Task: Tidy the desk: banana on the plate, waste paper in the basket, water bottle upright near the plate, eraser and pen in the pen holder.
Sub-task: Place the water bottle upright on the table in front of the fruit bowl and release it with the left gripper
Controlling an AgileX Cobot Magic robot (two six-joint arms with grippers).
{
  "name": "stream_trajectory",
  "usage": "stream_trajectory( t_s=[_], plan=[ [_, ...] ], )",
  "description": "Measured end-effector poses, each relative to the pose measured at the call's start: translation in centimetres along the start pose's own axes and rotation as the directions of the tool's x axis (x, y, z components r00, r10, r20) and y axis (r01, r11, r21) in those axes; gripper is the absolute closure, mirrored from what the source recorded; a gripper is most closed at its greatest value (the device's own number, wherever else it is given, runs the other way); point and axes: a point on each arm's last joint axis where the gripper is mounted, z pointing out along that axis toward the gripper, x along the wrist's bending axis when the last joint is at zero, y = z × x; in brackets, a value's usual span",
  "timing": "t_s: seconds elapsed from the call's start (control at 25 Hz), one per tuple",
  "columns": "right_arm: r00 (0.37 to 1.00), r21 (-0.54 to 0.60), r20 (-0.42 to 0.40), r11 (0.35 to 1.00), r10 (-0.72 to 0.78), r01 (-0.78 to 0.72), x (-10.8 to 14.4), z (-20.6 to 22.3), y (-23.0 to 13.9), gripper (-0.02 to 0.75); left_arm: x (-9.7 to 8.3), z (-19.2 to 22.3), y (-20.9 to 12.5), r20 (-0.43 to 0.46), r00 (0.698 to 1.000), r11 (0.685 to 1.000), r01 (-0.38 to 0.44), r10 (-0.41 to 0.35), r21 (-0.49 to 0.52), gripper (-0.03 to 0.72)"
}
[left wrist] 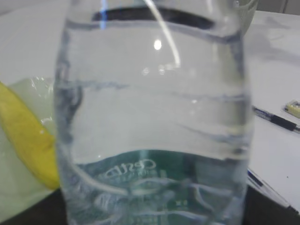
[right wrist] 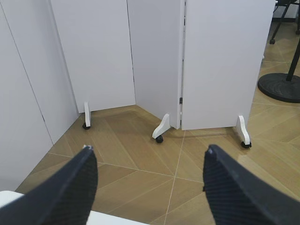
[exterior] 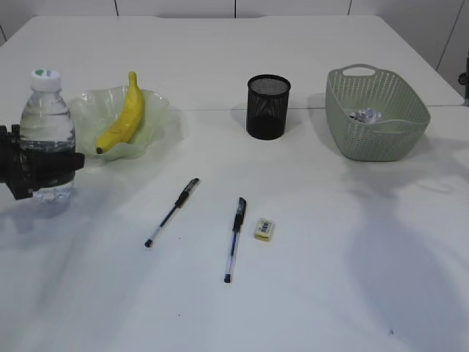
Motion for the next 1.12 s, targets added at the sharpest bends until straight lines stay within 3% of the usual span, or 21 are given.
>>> stream_trajectory(
  t_s=[0.16,1.12],
  plan=[
    [1.000,0.000,0.000,1.000,0.000,0.000,0.0,0.0,0.0,0.210,0.0,0.6,-2.3,0.007,0.999,0.998,0.047,-0.047,0.042,0.309],
    [1.000,0.000,0.000,1.000,0.000,0.000,0.0,0.0,0.0,0.210,0.2,0.7,-2.2,-0.002,1.000,0.999,0.017,-0.017,0.034,0.309]
  ],
)
